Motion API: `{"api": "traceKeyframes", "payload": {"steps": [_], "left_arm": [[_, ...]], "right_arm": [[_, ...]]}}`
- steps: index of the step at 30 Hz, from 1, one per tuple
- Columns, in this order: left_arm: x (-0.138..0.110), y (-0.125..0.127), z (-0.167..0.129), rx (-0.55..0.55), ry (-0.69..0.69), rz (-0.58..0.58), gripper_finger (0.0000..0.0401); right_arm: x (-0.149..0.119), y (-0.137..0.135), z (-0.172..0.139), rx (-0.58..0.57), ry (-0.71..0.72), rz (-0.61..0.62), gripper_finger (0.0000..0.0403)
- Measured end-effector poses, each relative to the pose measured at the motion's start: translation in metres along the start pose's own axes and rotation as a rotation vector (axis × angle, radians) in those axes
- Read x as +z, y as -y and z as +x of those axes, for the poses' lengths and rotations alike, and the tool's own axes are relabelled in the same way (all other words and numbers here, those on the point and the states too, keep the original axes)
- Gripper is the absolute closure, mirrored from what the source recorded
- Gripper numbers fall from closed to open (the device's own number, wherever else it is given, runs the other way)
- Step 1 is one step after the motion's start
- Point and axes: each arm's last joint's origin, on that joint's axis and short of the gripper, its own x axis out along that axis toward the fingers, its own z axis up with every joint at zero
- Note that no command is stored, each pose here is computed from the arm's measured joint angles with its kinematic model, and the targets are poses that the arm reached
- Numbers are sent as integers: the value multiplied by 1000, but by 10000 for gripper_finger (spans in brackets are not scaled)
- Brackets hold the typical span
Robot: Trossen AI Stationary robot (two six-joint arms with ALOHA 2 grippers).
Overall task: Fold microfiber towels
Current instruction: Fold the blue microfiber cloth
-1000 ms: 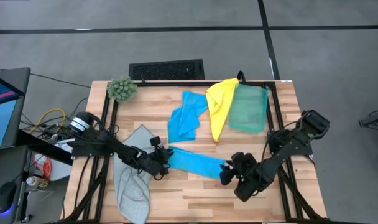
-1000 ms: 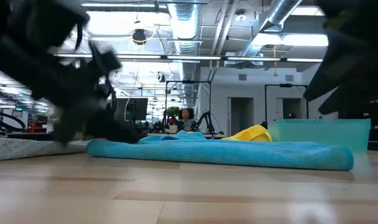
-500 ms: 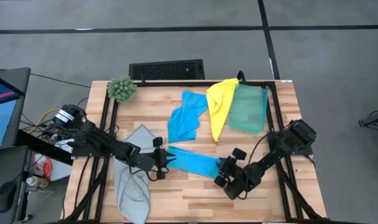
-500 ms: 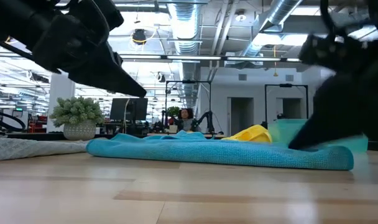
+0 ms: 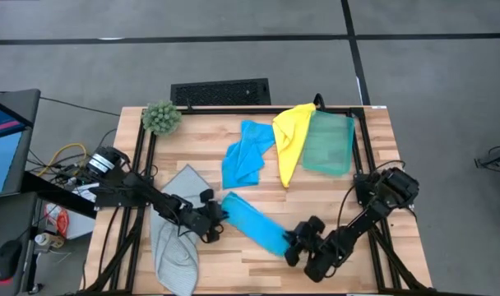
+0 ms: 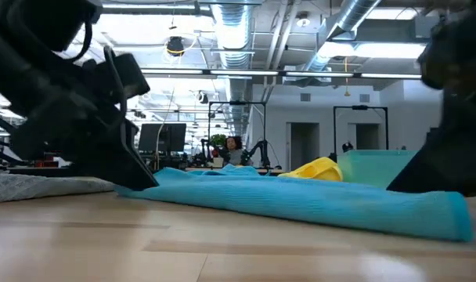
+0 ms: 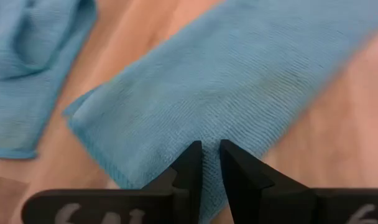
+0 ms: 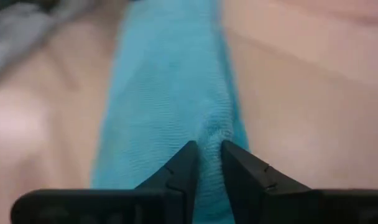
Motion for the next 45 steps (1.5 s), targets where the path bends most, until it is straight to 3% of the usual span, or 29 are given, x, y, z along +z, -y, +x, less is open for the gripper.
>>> {"api": "traceKeyframes", "payload": {"steps": [4,8,13,17,20,26,32,38,45], "left_arm": [[-1,-6,7,69,5,43,349],[3,-13,11,72,-5,169,349],[9,-20,16,35,0,324,349],[13,-23,19,1,9,486,349],[14,-26,21,12,7,516,349],[18,-26,22,29,10,554,349],[37,-14,23,32,56,628,349],[45,-3,20,75,6,681,349],[36,4,13,144,-79,615,349]], "right_arm": [[2,-18,-5,115,49,-2,305],[13,-35,-17,136,153,-113,305],[37,-40,-14,45,286,-355,305],[65,-30,16,-79,295,-482,305],[90,-20,44,-127,244,-537,305],[132,-7,78,-80,189,-614,305],[145,7,111,-37,162,-658,305],[138,25,139,-55,104,-667,305],[124,36,150,-122,48,-580,305]]}}
